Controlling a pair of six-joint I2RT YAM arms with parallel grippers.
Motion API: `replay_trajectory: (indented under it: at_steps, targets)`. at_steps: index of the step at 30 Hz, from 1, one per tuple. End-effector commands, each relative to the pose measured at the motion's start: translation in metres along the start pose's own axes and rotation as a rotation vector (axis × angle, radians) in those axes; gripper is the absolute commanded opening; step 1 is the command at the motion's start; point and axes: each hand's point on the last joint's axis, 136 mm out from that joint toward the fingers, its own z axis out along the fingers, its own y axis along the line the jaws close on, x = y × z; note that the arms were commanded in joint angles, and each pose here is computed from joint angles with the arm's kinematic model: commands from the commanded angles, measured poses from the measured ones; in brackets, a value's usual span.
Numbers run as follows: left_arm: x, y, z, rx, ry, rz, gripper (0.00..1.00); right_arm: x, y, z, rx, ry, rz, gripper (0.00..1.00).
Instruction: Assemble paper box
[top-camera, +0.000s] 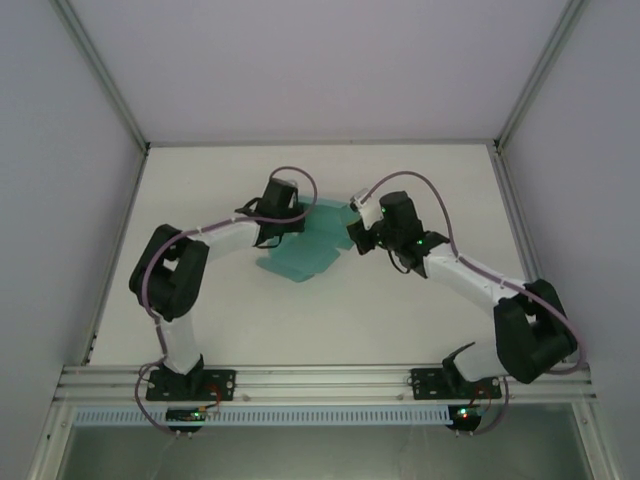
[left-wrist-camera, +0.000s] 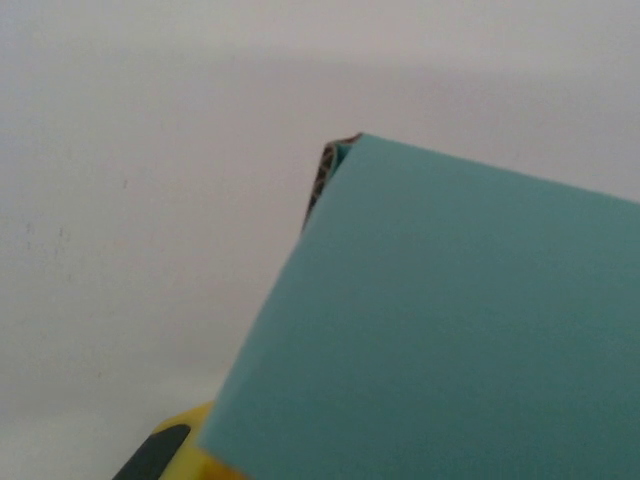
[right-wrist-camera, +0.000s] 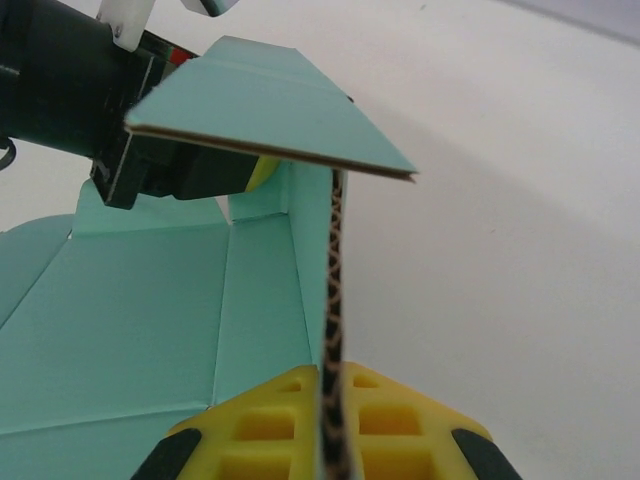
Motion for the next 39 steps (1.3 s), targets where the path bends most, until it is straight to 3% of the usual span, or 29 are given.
replay_trajectory:
  at_steps: [1,4,11,22,32,39]
  targets:
    - [-0.003,0.057,0.002,-0.15,-0.043,0.008,0.12,0.034,0.012,0.006,-0.075,0.098,0.024,0.0]
    - [0.005,0.058,0.003,-0.121,-0.029,0.009,0.13,0.042,0.013,0.009,-0.081,0.106,0.026,0.0]
    - [0.004,0.044,0.005,-0.002,-0.043,0.005,0.32,0.052,0.015,0.01,-0.1,0.157,0.023,0.0]
    - [-0.016,0.015,-0.01,0.184,-0.146,0.031,0.43,0.06,0.01,0.01,-0.108,0.19,0.02,0.0]
    - [-0.027,0.005,-0.014,0.304,-0.193,-0.008,0.44,0.062,0.009,0.012,-0.111,0.202,0.019,0.0]
    - [-0.012,0.01,0.009,0.279,-0.106,-0.029,0.35,0.061,0.008,0.012,-0.101,0.202,0.018,0.0]
